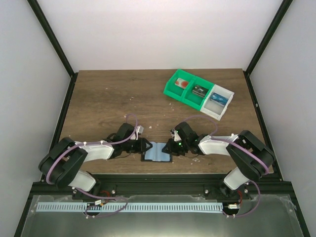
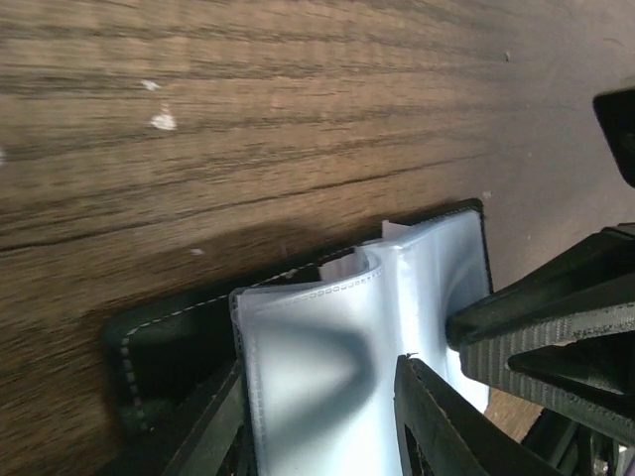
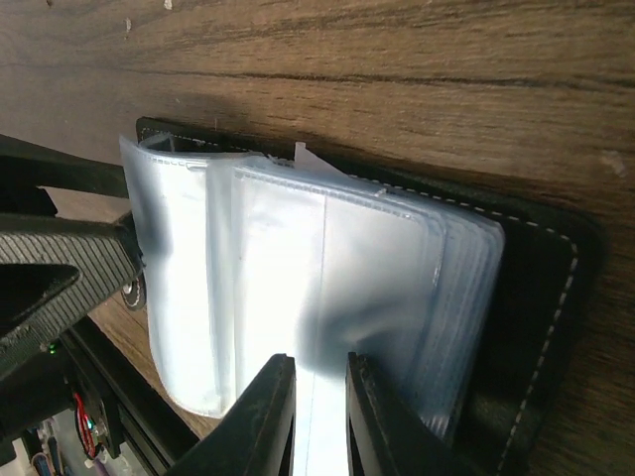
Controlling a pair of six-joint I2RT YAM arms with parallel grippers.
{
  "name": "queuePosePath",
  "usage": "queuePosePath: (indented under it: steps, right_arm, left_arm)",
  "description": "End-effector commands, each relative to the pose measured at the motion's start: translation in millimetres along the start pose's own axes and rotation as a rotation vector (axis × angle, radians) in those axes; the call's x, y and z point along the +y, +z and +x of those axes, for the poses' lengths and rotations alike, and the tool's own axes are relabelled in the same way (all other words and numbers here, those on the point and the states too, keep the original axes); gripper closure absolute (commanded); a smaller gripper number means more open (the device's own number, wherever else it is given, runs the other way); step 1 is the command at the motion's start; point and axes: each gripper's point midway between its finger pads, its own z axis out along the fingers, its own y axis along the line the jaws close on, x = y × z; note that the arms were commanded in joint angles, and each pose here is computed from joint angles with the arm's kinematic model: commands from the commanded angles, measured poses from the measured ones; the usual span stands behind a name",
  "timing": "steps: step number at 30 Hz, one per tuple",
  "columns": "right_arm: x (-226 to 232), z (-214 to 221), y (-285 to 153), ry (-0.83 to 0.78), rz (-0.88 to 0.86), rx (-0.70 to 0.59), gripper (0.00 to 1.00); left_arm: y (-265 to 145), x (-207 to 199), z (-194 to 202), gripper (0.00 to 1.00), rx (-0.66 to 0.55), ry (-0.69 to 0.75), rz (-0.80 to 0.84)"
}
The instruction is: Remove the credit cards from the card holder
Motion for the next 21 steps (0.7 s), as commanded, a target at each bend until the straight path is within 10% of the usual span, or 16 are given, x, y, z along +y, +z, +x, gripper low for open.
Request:
queuePosePath:
  steps: [1,6,12,17,21]
  right_arm:
    - [-22,11,8,0.014,0.075,0.027,0.83]
    - [-25,13,9,0.017,0.081,0.030,0.83]
    - [-29,14,10,0.020,0.089,0.030,0.84]
    - [-27,13,10,0.019,0.085,0.030,0.84]
    - [-25,10,7,0.011,0.094,0.022,0.84]
  left_arm:
    - [10,-6,27,0.59,0.088,-0.038,0.059]
    - [9,-25,26,0.66,0.090,-0.038,0.133]
    - [2,-40,20,1.00,0.068,-0.033,0.195]
    - [4,-37,23,1.00,0.080,-0.041,0.189]
    - [0,-33,15,0.76,0.057,-0.008,0.128]
